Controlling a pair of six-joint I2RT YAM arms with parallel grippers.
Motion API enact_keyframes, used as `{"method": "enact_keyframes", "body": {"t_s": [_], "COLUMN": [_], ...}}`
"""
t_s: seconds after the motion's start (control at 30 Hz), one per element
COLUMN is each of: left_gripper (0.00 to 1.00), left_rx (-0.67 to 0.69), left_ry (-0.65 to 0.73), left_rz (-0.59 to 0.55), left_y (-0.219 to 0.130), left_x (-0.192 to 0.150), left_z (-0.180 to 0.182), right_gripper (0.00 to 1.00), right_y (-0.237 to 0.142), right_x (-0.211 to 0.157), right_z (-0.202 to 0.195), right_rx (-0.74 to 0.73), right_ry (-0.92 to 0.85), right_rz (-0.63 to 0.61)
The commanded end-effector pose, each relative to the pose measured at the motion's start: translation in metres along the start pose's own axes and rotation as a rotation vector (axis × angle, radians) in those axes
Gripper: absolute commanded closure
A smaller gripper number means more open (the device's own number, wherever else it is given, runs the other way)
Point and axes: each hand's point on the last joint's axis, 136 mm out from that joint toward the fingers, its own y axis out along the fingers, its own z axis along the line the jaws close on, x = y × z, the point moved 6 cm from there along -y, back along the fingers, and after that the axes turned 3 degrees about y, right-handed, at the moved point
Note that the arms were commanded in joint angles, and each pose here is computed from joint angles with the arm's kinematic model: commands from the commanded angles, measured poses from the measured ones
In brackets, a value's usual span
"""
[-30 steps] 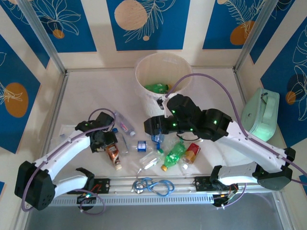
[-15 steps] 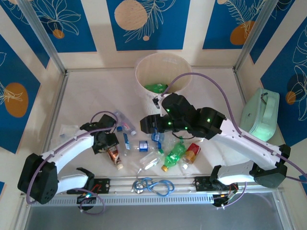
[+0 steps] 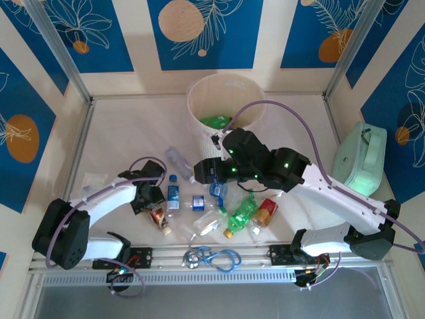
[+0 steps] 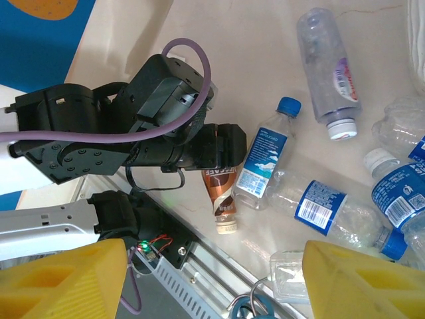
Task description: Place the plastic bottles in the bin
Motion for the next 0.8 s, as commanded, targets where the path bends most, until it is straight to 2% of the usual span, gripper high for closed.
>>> {"method": "enact_keyframes", "body": {"t_s": [0.0,0.27,0.5,0.67,0.77], "left_gripper": [0.33,0.38,0.39,0.39,0.39], "left_rx": [0.018,-0.018,-0.104,-0.265,-0.434], "left_ry": [-0.015,-0.020,-0.030,-0.032,-0.027], "left_rz": [-0.015,-0.087,-0.156,-0.251,-0.300], "left_y": [0.000,-0.033,-0.078,-0.126,-0.159], "left_x": [0.001,0.005,0.012,0.028,0.039], "left_z": [0.006,0.012,0.011,-0.003,-0.022], "right_gripper": [0.30,0.31,0.32,0.32,0.33], "right_y": [-0.004,-0.006,-0.007,-0.006,-0.003], "right_x": [0.003,0.010,0.016,0.015,0.014], "right_z": [0.003,0.009,0.019,0.027,0.034], "right_rx": [0.015,0.026,0.054,0.070,0.092], "right_ry": [0.016,0.002,-0.009,-0.027,-0.036], "right_rz": [-0.006,-0.003,-0.003,0.007,0.021]}}
